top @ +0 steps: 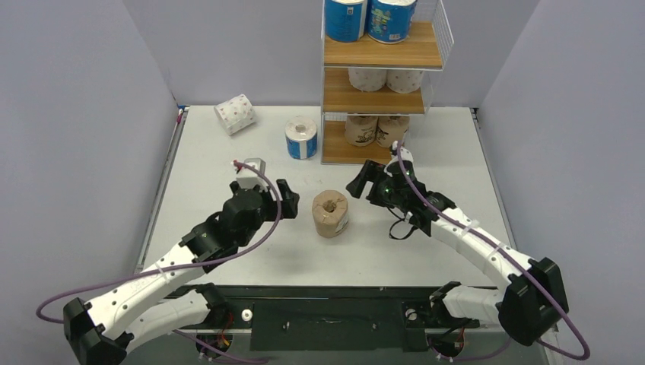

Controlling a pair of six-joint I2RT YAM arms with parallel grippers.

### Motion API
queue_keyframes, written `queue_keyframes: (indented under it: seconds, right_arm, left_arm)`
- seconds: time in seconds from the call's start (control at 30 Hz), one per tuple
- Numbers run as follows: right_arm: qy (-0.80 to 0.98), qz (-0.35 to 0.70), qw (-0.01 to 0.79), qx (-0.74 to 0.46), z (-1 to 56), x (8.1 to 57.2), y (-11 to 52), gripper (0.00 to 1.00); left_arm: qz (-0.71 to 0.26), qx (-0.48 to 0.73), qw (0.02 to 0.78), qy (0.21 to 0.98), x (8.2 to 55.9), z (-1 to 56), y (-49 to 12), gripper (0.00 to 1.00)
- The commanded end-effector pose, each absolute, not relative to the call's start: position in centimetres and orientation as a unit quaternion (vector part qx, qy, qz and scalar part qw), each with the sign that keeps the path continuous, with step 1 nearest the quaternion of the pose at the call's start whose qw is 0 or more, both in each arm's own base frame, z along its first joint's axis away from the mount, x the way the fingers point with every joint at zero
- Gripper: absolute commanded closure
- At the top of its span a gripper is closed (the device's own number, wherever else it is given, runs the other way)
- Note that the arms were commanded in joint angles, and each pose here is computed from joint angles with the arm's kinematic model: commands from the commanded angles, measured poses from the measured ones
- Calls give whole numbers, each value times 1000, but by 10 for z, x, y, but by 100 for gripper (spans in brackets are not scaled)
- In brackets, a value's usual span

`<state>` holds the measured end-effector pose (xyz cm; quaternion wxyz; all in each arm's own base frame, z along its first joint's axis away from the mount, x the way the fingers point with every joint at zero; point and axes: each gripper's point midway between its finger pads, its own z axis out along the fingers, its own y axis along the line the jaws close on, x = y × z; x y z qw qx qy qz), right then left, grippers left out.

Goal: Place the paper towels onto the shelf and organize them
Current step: Adjust the paper towel at the center of the board, then pick up the paper towel from the center of the board.

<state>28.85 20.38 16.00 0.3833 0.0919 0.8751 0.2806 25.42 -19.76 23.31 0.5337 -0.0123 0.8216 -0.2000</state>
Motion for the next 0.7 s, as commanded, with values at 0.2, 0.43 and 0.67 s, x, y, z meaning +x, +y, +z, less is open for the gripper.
queue_keyframes:
  seconds: [0.2,0.43,0.67]
  right_arm:
    - [911,233,339,33,151,298,240,20]
    - [922,213,322,20,141,301,251,24]
    - [926,206,316,-3,138,292,259,25]
  left_arm:
    - [-247,-113,582,767,244,222,-158,4]
    - [-247,-126,582,764,239,210,-149,4]
    - [-251,-131,571,771,236,199,-151,4]
